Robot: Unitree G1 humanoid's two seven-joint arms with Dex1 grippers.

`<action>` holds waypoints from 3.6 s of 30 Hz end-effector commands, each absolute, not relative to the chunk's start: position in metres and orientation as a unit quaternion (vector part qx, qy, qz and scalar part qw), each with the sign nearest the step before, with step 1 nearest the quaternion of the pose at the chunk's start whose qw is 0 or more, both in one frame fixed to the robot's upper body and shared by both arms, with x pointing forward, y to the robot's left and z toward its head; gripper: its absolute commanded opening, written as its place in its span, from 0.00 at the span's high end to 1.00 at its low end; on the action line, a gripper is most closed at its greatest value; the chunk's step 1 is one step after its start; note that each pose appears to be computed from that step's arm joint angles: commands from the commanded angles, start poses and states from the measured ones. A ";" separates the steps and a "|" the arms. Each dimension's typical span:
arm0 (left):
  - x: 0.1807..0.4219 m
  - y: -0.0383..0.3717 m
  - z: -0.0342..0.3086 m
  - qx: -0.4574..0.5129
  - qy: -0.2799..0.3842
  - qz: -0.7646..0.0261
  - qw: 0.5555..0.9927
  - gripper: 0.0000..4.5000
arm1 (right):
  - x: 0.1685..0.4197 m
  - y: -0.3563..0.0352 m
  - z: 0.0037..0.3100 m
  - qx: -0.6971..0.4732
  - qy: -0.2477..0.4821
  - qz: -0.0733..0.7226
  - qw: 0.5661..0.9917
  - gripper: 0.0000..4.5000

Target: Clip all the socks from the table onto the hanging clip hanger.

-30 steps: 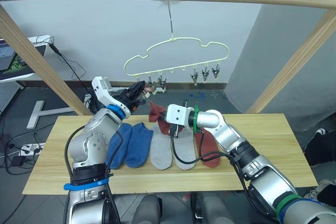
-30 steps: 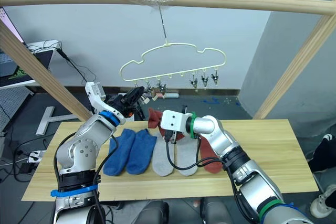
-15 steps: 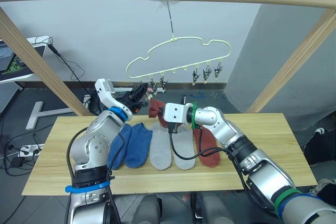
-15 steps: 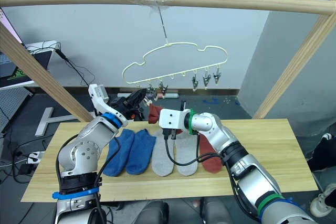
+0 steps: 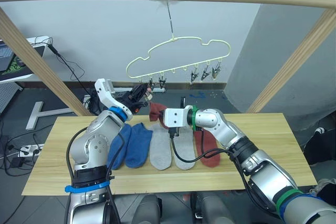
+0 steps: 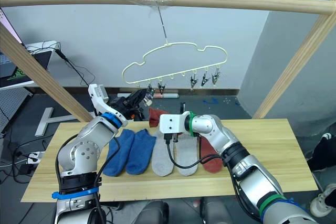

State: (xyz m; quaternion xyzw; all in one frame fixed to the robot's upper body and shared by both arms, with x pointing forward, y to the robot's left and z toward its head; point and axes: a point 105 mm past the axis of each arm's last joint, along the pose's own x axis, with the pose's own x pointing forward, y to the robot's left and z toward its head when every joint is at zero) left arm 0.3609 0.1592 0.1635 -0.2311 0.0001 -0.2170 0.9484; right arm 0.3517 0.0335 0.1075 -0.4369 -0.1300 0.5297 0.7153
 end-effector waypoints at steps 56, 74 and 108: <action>0.334 0.189 0.176 -0.173 -0.014 -0.218 0.960 0.00 | 0.342 0.062 0.147 -0.245 -0.131 0.557 0.782 0.76; 0.328 0.169 0.171 -0.034 -0.042 -0.223 0.973 0.00 | 0.347 -0.005 0.135 -0.139 -0.044 0.497 0.855 0.00; 0.374 0.130 0.163 -0.020 -0.117 -0.137 0.983 0.37 | 0.310 -0.062 0.225 -0.047 -0.140 0.468 0.871 0.00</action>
